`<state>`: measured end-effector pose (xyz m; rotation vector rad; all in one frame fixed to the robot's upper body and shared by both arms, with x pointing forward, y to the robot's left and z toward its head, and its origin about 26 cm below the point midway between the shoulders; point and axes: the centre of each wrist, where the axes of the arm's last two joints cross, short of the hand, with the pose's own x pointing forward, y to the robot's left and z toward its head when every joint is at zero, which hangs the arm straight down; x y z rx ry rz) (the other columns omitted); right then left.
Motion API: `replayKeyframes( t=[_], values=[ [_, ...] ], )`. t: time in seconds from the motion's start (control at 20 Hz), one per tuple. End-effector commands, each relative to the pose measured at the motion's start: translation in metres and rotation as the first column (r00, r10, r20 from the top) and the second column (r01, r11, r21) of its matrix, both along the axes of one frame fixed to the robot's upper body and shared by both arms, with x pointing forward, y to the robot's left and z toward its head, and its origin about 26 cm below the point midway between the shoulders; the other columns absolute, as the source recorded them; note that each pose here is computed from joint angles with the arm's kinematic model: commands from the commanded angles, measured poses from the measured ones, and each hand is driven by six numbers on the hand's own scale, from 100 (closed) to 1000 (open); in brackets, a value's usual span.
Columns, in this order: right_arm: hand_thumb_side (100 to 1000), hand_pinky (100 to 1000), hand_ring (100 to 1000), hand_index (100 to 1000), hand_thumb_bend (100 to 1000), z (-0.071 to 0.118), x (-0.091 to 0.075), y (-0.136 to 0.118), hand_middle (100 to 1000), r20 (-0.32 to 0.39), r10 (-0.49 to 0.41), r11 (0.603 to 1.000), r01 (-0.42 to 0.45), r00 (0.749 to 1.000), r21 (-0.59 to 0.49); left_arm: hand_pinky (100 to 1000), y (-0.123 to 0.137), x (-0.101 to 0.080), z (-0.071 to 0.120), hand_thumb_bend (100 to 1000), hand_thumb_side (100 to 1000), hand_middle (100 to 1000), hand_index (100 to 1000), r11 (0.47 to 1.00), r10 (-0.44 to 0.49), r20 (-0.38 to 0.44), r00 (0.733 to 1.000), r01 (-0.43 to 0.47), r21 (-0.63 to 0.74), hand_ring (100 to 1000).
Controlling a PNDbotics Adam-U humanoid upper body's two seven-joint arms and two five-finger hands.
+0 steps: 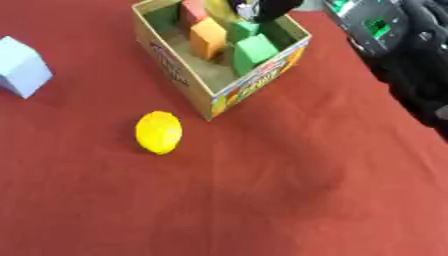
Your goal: Pick up objects on the table and place them in the box.
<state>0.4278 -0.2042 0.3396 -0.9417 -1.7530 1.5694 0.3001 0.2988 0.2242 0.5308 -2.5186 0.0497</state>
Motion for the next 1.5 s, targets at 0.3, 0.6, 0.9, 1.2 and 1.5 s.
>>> replayKeyframes(
  t=[0.3, 0.6, 0.9, 1.2, 1.5],
  values=[
    [112, 845, 801, 773, 167, -0.004, 0.014, -0.01, 618, 0.007, 0.042, 0.996, -0.042, 0.999, -0.079, 750, 0.0, -0.002, 0.011, 100, 522, 541, 804, 1.0, -0.01, 0.03, 1.0, 0.009, 0.026, 562],
    [129, 867, 882, 871, 328, -0.008, 0.019, -0.013, 785, -0.012, 0.009, 0.988, -0.011, 1.0, -0.151, 750, 0.0, -0.002, 0.01, 100, 521, 541, 803, 1.0, -0.01, 0.028, 1.0, 0.009, 0.027, 563],
    [100, 899, 932, 924, 372, -0.003, 0.018, -0.013, 846, -0.005, -0.069, 0.974, 0.066, 0.998, -0.218, 750, 0.001, -0.002, 0.01, 100, 519, 541, 803, 1.0, -0.007, 0.027, 1.0, 0.006, 0.03, 563],
    [118, 881, 900, 898, 236, 0.009, 0.006, -0.015, 802, 0.019, -0.06, 0.983, 0.063, 0.998, -0.175, 750, 0.003, -0.003, 0.007, 100, 514, 541, 803, 1.0, 0.004, 0.014, 1.0, -0.005, 0.031, 564],
    [100, 865, 866, 875, 100, 0.038, -0.049, -0.043, 776, 0.075, -0.017, 0.997, 0.023, 0.997, -0.068, 751, 0.008, -0.005, 0.008, 100, 499, 542, 803, 0.998, 0.036, 0.006, 0.999, -0.036, 0.057, 564]
  ],
)
